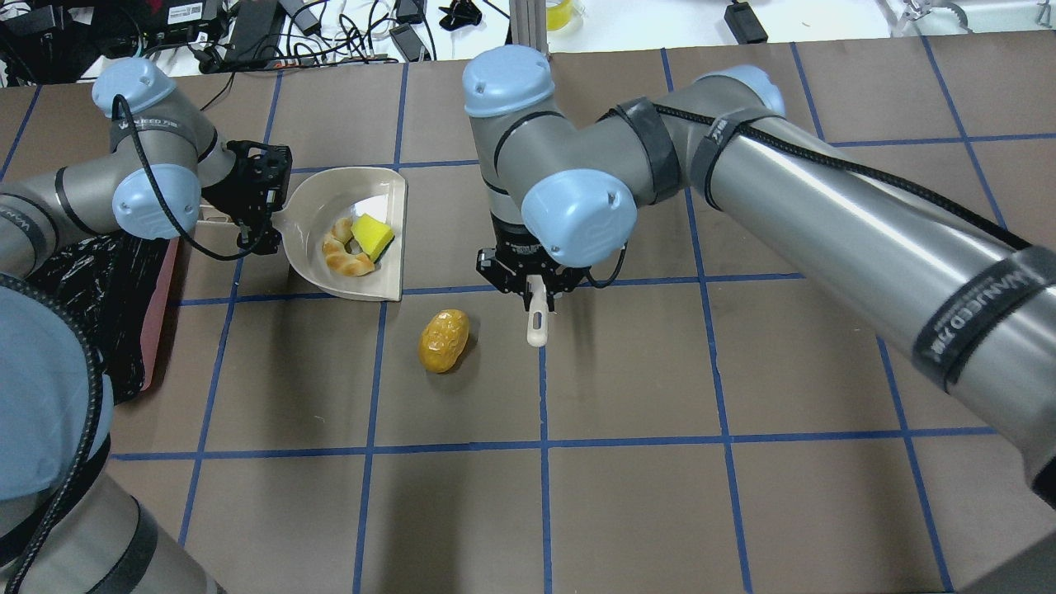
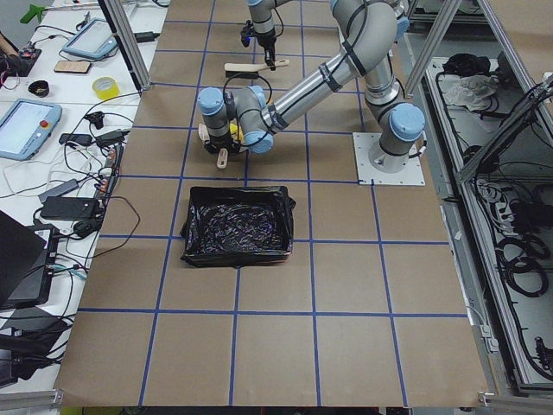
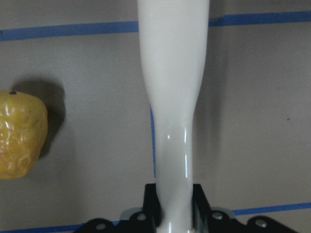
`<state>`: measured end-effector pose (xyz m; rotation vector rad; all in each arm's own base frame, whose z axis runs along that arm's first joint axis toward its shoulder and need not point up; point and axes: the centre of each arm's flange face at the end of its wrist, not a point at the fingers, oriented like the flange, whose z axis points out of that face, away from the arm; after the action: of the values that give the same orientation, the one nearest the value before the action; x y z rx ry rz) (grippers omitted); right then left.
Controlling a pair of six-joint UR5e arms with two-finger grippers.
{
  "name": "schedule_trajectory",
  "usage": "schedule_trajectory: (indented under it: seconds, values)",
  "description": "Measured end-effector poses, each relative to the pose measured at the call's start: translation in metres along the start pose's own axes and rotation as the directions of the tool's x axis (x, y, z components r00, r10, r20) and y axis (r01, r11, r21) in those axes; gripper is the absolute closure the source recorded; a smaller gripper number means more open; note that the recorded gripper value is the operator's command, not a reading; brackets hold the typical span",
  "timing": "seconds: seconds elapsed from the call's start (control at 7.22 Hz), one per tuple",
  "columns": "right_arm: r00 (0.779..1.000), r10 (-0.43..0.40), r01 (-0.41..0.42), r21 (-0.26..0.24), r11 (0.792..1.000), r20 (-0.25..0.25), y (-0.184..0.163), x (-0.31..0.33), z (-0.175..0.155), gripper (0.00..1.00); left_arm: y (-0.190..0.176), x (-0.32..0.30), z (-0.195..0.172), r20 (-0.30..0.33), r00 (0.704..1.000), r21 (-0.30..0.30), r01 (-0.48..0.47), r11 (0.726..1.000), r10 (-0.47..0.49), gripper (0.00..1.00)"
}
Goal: Sweep and dump trash into bin
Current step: 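Sweep the yellow potato toy into the dustpan with the right-held brush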
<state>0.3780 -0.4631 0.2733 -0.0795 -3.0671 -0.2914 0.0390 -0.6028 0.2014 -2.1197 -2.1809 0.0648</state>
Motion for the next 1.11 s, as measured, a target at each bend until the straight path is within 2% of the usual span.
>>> schedule_trajectory:
  seconds: [0.28,0.83,0.97,1.11]
  values:
    - [1.000,-0.001,0.001,-0.003,1.000,-0.010,0.022,-0.014,0.009,1.00,-0.009,0.045,0.002,-0.027,1.000,-0.032,-0.014,0.999,0.013,1.00]
    - [0.998,0.062,-0.062,0.011,0.998,-0.009,0.074,-0.066,0.044,1.00,-0.026,0.090,-0.002,-0.032,0.999,-0.040,-0.016,0.999,0.015,1.00]
    - [0.996,0.087,-0.087,0.013,0.996,-0.003,0.085,-0.079,0.054,1.00,-0.026,0.092,-0.003,-0.031,0.999,-0.041,-0.014,0.999,0.013,1.00]
    - [0.992,0.120,-0.121,0.014,0.993,0.025,0.092,-0.094,0.062,1.00,-0.026,0.092,-0.003,-0.030,0.999,-0.041,-0.012,0.999,0.011,1.00]
